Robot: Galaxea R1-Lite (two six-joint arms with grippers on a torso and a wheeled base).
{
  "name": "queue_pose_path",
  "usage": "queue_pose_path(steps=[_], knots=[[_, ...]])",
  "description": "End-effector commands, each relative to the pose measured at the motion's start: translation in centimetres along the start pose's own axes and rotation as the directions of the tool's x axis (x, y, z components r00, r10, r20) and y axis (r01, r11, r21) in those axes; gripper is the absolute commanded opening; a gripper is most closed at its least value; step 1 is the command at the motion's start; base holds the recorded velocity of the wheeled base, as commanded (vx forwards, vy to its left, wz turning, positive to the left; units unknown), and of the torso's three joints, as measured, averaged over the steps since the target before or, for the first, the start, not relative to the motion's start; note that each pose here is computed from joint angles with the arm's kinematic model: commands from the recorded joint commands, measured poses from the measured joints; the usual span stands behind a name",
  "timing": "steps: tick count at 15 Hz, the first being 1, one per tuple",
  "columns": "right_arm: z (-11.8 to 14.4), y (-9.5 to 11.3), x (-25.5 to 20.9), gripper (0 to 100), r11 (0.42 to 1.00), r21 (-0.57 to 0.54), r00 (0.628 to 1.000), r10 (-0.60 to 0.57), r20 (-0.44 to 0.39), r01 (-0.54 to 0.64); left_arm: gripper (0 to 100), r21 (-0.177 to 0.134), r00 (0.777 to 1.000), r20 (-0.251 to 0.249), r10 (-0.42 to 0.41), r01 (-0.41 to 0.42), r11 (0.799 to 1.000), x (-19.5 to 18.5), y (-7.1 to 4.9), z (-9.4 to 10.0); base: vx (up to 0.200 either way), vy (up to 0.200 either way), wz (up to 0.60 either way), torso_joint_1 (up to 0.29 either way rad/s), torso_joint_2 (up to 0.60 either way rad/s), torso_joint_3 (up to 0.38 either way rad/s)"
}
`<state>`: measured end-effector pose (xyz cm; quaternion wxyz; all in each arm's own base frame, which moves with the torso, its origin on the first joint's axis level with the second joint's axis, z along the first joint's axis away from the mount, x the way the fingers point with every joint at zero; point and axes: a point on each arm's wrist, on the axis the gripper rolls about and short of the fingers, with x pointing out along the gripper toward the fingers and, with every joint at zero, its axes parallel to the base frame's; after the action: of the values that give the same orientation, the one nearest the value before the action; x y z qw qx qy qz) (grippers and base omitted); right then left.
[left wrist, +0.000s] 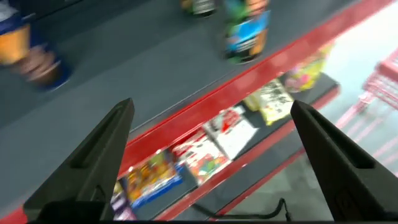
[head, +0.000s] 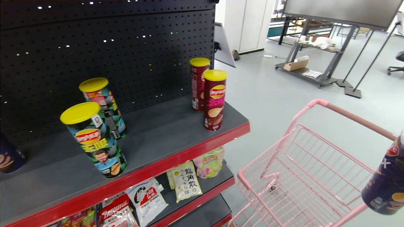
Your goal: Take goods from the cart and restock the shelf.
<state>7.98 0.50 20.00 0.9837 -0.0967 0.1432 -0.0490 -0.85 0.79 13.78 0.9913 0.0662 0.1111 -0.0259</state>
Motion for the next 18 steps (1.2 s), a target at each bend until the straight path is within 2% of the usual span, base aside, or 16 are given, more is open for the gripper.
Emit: queue_pose_path(steps=[1, 6, 11, 12, 13, 14, 16, 17, 18], knots=[[-0.1, 0.0, 0.0, 0, 1.0, -0.001, 1.0, 0.0, -0.003, 0.0, 100, -0.001, 1.0, 0.002, 0.001, -0.001, 1.0, 0.0, 0.0, 0.1, 0.0, 0.0, 0.6, 0.017, 0.0, -0.002], [-0.4, 0.1, 0.0, 0, 1.0, -0.003, 1.0, 0.0, -0.013, 0.0, 100, 0.001, 1.0, 0.002, 0.001, -0.001, 1.0, 0.0, 0.0, 0.2, 0.0, 0.0, 0.6, 0.002, 0.0, 0.002], [-1.4, -0.1, -1.0, 0, 1.0, 0.008, 1.0, -0.004, 0.011, 0.003, 100, 0.007, 1.0, -0.008, 0.009, -0.009, 1.0, 0.1, 0.1, 1.0, 0.0, 0.0, 0.0, 0.0, 0.0, 0.0], [-2.2, -0.1, -1.7, 0, 1.0, 0.009, 0.999, -0.001, 0.033, 0.0, 100, 0.024, 0.999, -0.008, 0.032, -0.032, 0.999, -0.2, 0.2, 1.4, 0.0, 0.0, 0.0, 0.0, 0.0, 0.0], [-2.7, -0.1, -2.0, 0, 1.0, 0.008, 0.999, 0.01, 0.039, -0.011, 100, 0.084, 0.992, -0.039, 0.121, -0.117, 0.99, -0.6, 0.4, 1.6, 0.0, 0.0, 0.0, 0.0, 0.0, 0.0], [-2.9, -0.1, -2.2, 0, 1.0, 0.01, 0.999, 0.02, 0.048, -0.021, 100, 0.097, 0.986, -0.059, 0.156, -0.15, 0.984, -0.7, 0.5, 1.6, 0.0, 0.0, 0.0, 0.0, 0.0, 0.0], [-2.9, -0.1, -2.4, 0, 0.999, 0.008, 0.997, 0.04, 0.06, -0.04, 100, 0.106, 0.989, -0.056, 0.133, -0.127, 0.986, -0.7, 0.4, 1.0, 0.0, 0.0, 0.0, 0.0, 0.0, 0.0], [-2.9, -0.1, -2.4, 0, 0.999, 0.007, 0.998, 0.035, 0.061, -0.036, 100, 0.135, 0.99, -0.052, 0.129, -0.121, 0.983, -0.7, 0.3, 0.4, 0.0, 0.0, 0.0, 0.0, 0.0, 0.0], [-2.9, -0.1, -2.4, 0, 0.999, 0.001, 0.998, 0.033, 0.059, -0.033, 100, 0.145, 0.99, -0.05, 0.129, -0.121, 0.982, -0.6, 0.3, -0.1, 0.0, 0.0, 0.0, 0.0, 0.0, 0.0]])
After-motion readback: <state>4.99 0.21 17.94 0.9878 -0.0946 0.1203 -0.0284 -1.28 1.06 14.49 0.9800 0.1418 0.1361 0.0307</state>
